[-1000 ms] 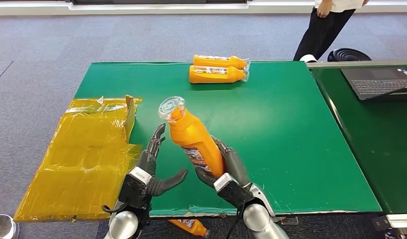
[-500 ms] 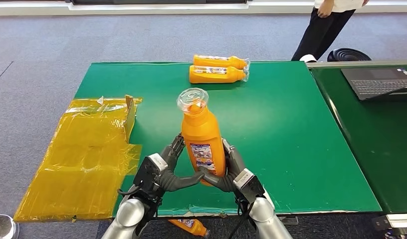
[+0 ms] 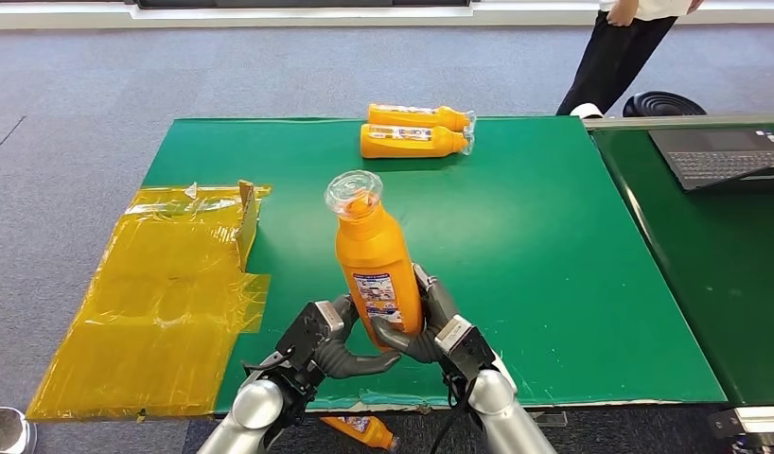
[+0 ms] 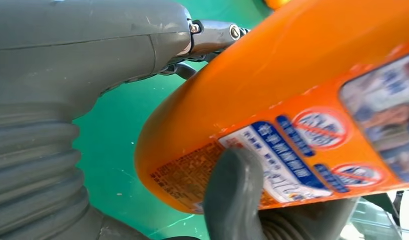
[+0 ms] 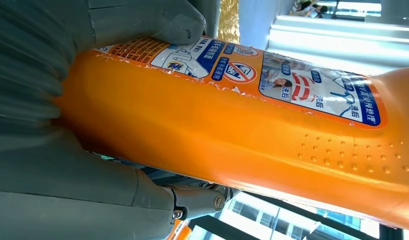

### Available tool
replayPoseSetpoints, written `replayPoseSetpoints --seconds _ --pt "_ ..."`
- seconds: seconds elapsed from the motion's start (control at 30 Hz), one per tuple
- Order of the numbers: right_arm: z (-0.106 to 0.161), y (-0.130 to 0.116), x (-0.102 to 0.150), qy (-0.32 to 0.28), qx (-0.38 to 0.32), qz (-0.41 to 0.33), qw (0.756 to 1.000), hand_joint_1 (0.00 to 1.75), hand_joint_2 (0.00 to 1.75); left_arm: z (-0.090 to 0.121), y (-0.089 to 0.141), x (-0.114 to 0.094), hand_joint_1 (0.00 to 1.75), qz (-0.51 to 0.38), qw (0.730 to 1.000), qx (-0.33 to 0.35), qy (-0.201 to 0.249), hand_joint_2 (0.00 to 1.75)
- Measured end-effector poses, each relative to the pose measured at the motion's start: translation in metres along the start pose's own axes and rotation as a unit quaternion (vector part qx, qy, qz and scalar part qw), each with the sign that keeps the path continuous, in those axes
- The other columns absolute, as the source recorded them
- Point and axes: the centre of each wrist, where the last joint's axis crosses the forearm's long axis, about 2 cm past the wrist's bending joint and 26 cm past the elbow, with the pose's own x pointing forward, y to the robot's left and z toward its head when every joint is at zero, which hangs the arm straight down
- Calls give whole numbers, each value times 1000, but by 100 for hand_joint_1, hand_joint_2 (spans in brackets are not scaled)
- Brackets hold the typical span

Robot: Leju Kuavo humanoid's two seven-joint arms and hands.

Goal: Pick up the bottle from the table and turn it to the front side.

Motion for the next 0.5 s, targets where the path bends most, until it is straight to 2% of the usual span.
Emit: replayPoseSetpoints --seconds 0.5 --pt "-1 1 0 0 0 -1 1000 175 175 0 0 -3 0 -1 1000 -4 7 175"
